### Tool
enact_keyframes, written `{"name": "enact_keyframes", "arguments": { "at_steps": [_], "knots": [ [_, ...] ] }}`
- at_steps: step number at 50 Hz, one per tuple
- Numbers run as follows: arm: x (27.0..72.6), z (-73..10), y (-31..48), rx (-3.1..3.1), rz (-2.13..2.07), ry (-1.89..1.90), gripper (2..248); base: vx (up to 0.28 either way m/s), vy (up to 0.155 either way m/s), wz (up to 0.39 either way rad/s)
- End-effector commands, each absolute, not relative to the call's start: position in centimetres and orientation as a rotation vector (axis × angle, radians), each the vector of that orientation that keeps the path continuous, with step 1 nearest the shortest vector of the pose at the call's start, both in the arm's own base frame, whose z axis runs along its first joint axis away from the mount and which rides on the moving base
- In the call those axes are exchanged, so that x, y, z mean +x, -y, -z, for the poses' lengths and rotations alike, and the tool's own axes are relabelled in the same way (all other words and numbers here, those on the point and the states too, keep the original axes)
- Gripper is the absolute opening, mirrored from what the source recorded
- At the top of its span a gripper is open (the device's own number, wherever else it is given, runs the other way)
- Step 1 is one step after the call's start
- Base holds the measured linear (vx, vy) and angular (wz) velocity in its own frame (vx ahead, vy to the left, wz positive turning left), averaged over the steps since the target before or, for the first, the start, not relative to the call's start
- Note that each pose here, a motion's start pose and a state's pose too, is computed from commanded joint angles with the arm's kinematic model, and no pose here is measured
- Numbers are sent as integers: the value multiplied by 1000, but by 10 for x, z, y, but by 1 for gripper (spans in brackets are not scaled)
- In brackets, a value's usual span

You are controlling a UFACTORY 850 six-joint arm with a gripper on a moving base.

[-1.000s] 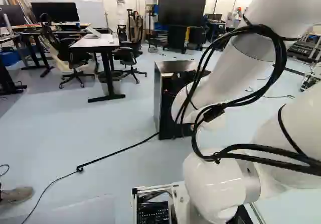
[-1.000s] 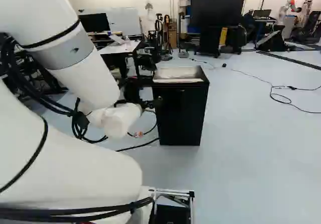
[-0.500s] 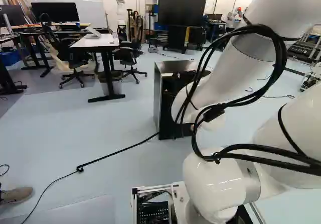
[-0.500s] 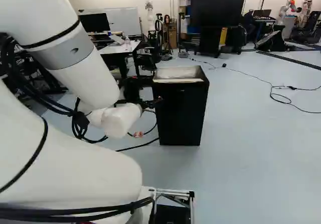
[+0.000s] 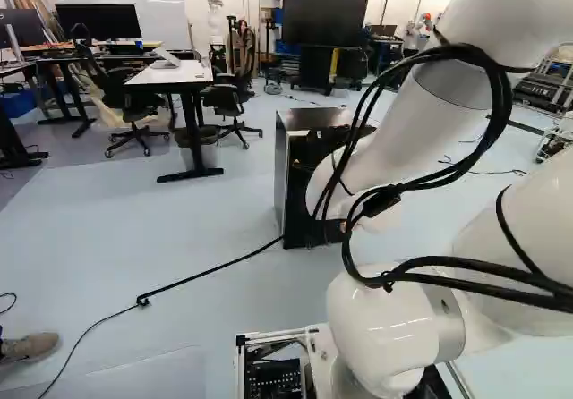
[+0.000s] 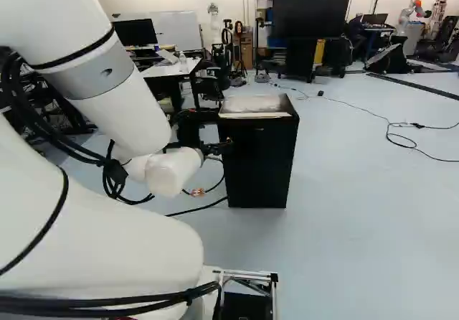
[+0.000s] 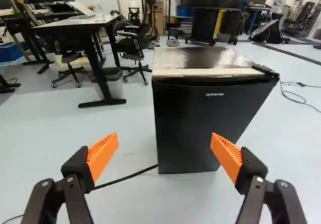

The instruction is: Open the fridge door

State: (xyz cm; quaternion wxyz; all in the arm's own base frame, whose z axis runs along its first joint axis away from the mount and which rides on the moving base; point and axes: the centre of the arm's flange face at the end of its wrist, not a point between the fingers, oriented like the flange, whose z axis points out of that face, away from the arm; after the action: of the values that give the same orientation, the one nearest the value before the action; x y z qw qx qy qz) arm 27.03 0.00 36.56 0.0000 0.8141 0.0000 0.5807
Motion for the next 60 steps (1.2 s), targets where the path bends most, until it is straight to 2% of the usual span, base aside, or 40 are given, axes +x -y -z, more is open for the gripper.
{"name": "enact_keyframes", "arguments": {
  "at_steps": [60],
  "knots": [
    [303,-370,-34,2615,-1835,-35,247,0,0,0]
  ]
}}
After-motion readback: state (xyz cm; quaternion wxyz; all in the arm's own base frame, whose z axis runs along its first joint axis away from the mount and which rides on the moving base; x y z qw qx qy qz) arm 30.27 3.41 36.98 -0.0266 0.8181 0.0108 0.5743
